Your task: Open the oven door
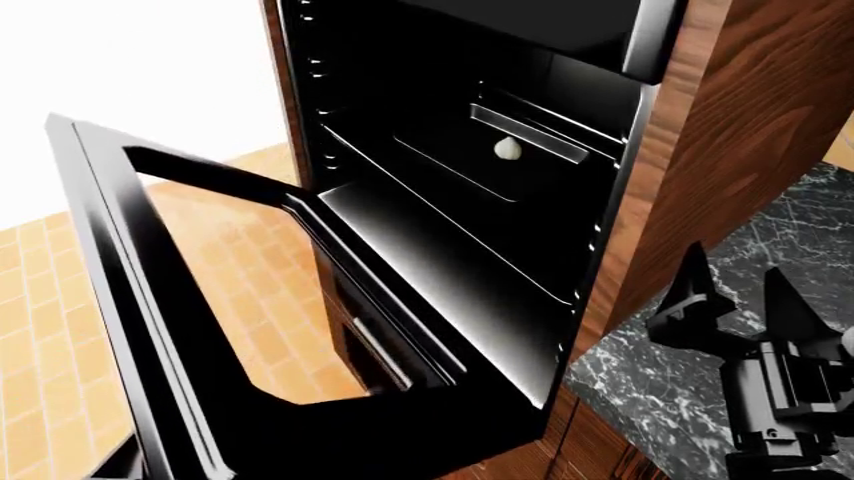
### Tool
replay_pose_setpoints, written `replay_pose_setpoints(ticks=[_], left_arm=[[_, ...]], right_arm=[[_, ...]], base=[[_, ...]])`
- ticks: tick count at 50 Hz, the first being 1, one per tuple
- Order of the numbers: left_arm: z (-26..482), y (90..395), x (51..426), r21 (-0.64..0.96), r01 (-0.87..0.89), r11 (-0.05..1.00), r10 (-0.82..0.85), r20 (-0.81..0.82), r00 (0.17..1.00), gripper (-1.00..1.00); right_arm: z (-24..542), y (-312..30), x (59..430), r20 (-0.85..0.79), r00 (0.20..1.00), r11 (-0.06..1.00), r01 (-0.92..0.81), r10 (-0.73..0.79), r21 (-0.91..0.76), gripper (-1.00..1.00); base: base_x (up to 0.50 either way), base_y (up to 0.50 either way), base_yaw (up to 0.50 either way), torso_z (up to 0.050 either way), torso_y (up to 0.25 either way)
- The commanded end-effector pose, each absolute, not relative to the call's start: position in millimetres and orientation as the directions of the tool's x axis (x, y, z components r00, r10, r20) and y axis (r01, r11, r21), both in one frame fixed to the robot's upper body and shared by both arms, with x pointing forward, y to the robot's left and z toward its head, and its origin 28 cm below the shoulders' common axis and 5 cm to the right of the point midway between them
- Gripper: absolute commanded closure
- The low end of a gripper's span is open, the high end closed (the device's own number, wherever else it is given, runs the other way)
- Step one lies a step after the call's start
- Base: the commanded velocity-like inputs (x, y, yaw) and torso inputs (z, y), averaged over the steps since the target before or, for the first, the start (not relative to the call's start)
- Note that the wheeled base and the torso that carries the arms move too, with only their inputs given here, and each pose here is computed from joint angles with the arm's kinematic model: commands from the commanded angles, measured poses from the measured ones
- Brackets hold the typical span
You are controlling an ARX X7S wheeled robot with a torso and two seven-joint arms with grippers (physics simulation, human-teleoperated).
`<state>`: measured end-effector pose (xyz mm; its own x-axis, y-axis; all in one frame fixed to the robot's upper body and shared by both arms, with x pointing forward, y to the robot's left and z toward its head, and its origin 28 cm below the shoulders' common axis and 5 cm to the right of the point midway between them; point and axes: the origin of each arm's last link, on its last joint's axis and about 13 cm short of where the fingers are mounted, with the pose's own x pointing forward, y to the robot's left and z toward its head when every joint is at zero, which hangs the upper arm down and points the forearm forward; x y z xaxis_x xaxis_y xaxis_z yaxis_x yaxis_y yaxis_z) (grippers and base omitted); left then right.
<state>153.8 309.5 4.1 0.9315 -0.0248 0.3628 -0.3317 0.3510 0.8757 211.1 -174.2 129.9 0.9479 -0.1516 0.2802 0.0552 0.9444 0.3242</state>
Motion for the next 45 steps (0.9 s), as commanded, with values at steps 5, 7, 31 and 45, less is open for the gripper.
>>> replay_pose_setpoints(ticks=[5,7,31,45], left_arm=[[-28,291,134,0.807,-0.357,0.470,-0.087,0.445,0.891,1.00],[-45,290,133,0.804,-0.334,0.491,-0.082,0.425,0.902,1.00],[-85,299,137,0.784,-0.297,0.545,-0.012,0.362,0.932,1.00],[-106,302,131,0.766,-0.288,0.576,0.027,0.334,0.942,1.00]], right_arm=[[129,-173,211,0.275,0.950,0.945,0.056,-0.150,0.322,-1.00],[129,-173,211,0.274,0.950,0.945,0.057,-0.151,0.322,-1.00],[128,-173,210,0.272,0.950,0.945,0.059,-0.152,0.321,-1.00],[129,-173,210,0.271,0.950,0.944,0.062,-0.156,0.324,-1.00]], base=[[0.00,-0.01,0.00,0.000,0.002],[0.00,0.00,0.00,0.000,0.000],[0.00,0.00,0.00,0.000,0.000],[0.00,0.00,0.00,-0.001,0.000]])
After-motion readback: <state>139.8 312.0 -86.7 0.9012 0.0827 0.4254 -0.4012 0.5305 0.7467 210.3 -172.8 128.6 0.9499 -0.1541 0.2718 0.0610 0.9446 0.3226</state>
